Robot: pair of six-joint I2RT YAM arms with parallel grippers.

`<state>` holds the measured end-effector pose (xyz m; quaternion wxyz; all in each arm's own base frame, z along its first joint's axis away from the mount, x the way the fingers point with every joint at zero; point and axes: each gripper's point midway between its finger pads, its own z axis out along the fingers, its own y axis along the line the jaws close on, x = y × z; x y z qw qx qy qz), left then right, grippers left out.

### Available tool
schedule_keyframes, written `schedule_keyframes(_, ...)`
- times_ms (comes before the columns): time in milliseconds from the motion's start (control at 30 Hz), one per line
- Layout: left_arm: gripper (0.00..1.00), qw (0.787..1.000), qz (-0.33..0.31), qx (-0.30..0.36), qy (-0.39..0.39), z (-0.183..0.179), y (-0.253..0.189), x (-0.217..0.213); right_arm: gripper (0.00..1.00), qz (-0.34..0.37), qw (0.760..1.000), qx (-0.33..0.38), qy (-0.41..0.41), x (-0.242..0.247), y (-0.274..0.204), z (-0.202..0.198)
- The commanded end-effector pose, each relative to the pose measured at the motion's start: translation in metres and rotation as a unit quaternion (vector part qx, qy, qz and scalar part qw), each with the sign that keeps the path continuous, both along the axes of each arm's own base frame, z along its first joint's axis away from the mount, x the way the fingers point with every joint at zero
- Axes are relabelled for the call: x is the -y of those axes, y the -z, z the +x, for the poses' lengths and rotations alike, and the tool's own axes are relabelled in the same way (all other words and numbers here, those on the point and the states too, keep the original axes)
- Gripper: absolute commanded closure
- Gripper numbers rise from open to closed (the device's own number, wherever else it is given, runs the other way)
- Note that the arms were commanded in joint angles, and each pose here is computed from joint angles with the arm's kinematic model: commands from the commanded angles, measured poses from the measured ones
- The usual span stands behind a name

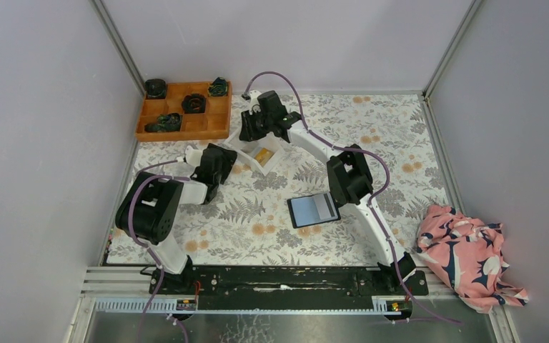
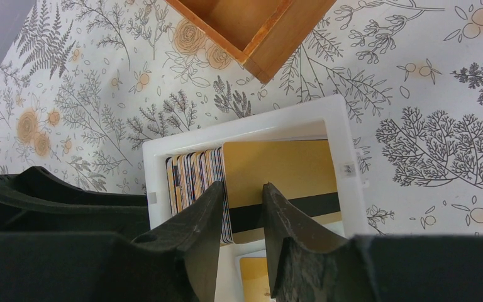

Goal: Put the credit cards into the card holder
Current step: Pick up the credit card from the storage box.

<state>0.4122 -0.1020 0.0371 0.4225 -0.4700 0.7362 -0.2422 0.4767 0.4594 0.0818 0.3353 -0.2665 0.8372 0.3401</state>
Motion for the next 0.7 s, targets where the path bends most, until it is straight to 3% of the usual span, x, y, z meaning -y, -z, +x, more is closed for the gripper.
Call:
schedule_keyframes(0,0.2,0.999,0.015,-0.045,0.016,-0.01,0.024,-0.001,0.65,0.017,0.999,-0.015,-0.028,-0.011,-0.021,-0.023)
schedule_keyframes(667,0.2,0.999,0.016,-0.047,0.015,-0.013,0.024,-0.002,0.72,0.035,0.999,0.004,-0.021,-0.009,-0.054,-0.023)
